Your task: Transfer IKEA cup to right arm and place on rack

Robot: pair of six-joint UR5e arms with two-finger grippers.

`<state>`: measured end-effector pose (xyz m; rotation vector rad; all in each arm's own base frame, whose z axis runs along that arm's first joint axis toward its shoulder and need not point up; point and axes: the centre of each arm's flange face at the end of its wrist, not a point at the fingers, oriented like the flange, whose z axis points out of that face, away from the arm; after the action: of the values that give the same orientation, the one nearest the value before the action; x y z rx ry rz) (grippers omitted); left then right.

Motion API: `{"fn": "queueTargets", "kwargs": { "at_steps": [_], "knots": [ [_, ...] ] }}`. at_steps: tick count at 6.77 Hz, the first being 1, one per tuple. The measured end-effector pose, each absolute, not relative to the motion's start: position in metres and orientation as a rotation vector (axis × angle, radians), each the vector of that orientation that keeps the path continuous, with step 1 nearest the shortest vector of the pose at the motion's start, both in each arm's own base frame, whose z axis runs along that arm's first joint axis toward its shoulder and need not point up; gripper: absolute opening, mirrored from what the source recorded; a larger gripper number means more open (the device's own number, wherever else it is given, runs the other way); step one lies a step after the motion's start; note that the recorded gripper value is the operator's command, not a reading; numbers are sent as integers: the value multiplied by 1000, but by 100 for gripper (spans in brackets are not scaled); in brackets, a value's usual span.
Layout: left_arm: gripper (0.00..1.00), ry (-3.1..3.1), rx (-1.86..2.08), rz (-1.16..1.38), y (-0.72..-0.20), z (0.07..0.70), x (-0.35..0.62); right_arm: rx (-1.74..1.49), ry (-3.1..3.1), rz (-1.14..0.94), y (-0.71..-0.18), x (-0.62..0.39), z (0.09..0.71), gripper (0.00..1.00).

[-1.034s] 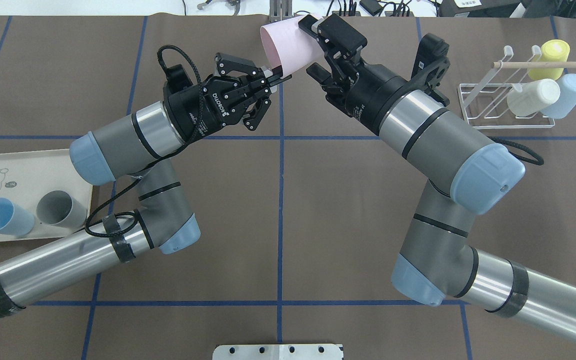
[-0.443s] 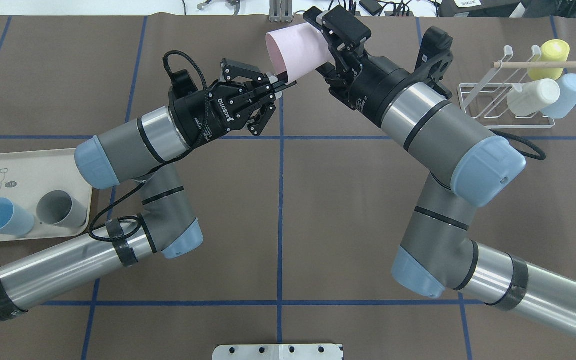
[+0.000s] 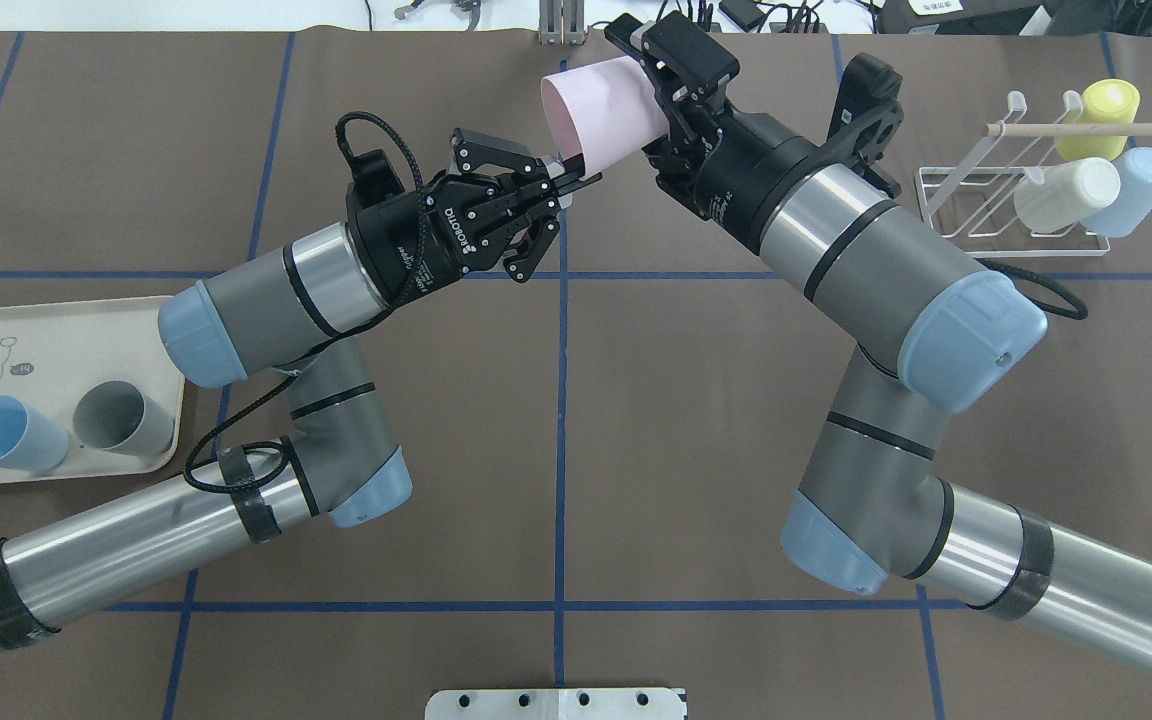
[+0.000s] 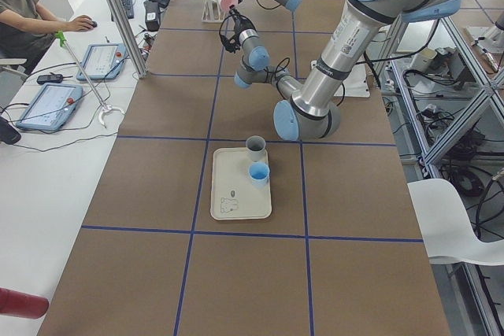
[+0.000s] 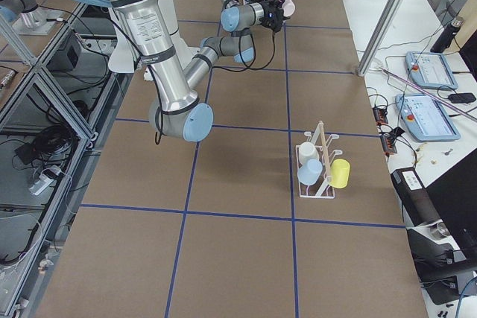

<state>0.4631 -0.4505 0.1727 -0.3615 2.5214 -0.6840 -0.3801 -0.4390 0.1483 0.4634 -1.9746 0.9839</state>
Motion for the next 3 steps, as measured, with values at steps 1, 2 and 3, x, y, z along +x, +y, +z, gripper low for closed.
{"fn": "queueTargets", "kwargs": {
  "at_steps": [1, 2, 3],
  "knots": [
    [0, 2522, -365, -684, -449, 172, 464, 463, -1974, 984, -439, -380, 148, 94],
    [0, 2523, -366, -683, -449, 172, 464, 463, -1974, 984, -439, -380, 148, 89],
    [0, 2524, -368, -681, -448, 171, 464, 462, -1974, 983, -439, -380, 148, 28]
  ]
}}
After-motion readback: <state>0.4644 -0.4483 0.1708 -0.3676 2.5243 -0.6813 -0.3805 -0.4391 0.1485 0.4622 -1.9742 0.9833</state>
